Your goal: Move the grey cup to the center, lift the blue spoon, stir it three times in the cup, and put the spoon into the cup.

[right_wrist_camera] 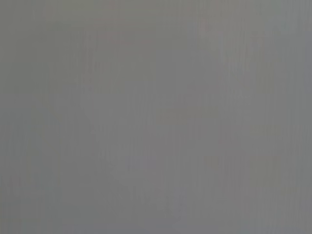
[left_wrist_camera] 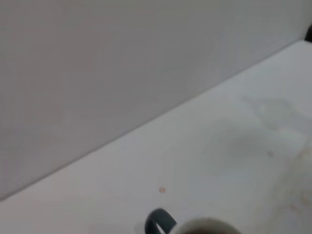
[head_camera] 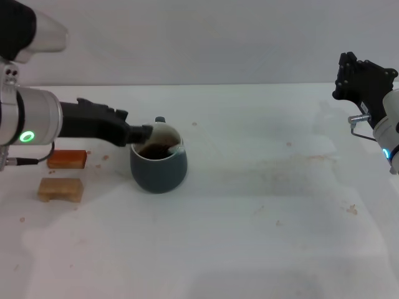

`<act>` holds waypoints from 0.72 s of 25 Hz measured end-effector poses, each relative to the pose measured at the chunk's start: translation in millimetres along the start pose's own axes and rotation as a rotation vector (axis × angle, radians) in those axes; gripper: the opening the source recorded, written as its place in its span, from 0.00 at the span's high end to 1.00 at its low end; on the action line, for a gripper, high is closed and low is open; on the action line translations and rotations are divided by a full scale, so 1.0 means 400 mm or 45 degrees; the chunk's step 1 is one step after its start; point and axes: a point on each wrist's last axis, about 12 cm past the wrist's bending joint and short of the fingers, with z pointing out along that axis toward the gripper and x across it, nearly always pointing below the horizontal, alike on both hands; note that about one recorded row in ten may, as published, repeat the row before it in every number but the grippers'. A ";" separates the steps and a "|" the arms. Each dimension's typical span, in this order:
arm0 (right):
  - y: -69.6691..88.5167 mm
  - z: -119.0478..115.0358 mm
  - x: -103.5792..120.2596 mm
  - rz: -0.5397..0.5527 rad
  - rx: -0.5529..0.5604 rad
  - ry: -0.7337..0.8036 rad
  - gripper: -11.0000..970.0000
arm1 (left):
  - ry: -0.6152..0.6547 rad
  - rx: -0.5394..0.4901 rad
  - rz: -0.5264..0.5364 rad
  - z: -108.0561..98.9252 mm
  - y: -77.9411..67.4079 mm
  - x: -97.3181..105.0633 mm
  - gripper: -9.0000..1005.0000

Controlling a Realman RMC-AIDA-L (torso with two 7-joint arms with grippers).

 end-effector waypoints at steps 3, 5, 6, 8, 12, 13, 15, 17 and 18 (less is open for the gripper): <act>-0.001 -0.002 0.002 0.001 0.003 0.002 0.94 | -0.091 -0.032 -0.034 -0.014 0.013 -0.004 0.49; -0.006 -0.005 0.004 0.003 0.011 0.003 0.94 | -0.182 -0.075 -0.057 -0.026 0.028 -0.003 0.45; -0.010 -0.007 0.005 0.004 0.021 0.003 0.94 | -0.252 -0.118 -0.072 -0.038 0.043 0.000 0.42; -0.023 -0.013 0.009 0.014 0.050 0.005 0.94 | -0.350 -0.180 -0.100 -0.052 0.062 0.007 0.42; -0.073 -0.036 0.017 0.039 0.151 -0.001 0.94 | -0.579 -0.370 -0.198 -0.083 0.118 0.038 0.41; -0.088 -0.043 0.019 0.042 0.180 -0.005 0.94 | -0.622 -0.413 -0.227 -0.087 0.132 0.049 0.41; -0.117 -0.062 0.024 0.036 0.248 -0.012 0.94 | -0.661 -0.446 -0.261 -0.089 0.143 0.062 0.41; -0.148 -0.085 0.029 0.017 0.328 -0.011 0.94 | -0.727 -0.522 -0.330 -0.081 0.173 0.097 0.41; -0.158 -0.094 0.031 0.013 0.356 -0.011 0.94 | -0.735 -0.541 -0.341 -0.076 0.181 0.107 0.41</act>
